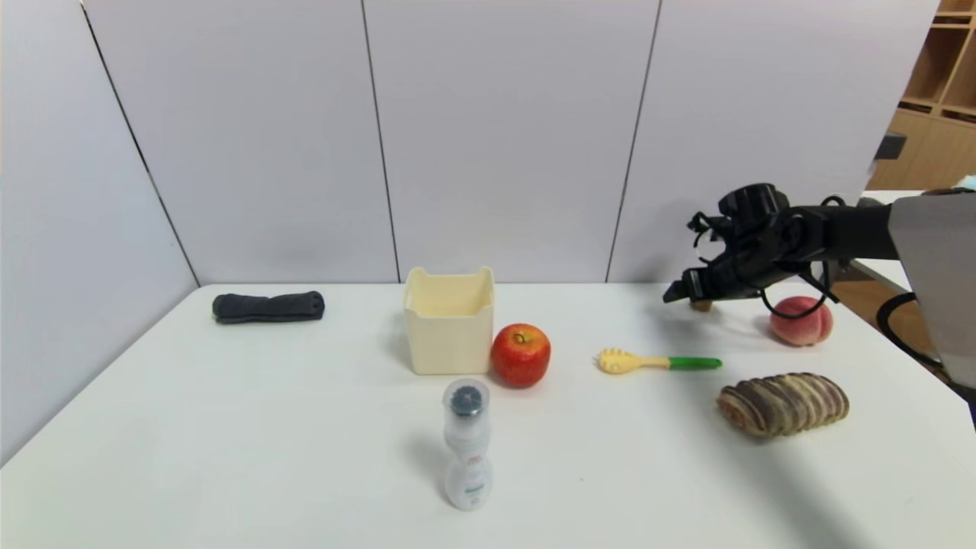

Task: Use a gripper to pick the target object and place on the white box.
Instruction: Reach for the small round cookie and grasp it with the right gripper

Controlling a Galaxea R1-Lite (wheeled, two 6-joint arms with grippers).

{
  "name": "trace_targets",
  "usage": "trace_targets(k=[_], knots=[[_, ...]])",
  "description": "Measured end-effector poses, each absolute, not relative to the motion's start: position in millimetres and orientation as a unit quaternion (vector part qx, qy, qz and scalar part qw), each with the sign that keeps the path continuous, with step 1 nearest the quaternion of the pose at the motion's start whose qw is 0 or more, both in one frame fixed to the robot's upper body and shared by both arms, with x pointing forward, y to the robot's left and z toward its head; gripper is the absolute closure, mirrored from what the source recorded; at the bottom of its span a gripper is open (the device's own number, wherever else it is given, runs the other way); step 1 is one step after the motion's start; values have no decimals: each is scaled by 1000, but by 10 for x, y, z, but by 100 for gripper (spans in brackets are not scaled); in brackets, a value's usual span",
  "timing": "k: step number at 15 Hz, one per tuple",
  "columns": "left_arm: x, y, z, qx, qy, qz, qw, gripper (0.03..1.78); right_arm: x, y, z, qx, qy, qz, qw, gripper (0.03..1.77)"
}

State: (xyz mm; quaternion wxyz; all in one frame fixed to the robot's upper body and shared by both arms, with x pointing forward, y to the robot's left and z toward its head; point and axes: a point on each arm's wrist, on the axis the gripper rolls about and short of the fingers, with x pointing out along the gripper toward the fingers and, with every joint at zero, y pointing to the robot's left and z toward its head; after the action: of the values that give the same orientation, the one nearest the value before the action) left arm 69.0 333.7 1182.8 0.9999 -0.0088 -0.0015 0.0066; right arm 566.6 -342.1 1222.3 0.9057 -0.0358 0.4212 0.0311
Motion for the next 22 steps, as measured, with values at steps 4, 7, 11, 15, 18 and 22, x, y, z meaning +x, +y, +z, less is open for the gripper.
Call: trace_targets(k=[4,7,11,15,18,22], knots=[[690,3337,11828,-9,-2,7,1000,12,5701,-3416,12192,-37,420,32,906,10],[690,3337,11828,-9,-2,6,1000,12,5727,-3416,12138,-36,422,32,905,10],[690,3338,11828,-9,-2,7,1000,12,5743,-3396,12090,-37,425,34,904,10],[690,3338,11828,-9,-2,7,1000,12,5752,-3375,12081,-37,423,36,905,10],[690,3337,11828,-9,-2,7,1000,12,5761,-3363,12088,-39,418,36,907,10],[690,3337,11828,-9,-2,7,1000,12,5762,-3364,12087,-39,418,36,907,10]])
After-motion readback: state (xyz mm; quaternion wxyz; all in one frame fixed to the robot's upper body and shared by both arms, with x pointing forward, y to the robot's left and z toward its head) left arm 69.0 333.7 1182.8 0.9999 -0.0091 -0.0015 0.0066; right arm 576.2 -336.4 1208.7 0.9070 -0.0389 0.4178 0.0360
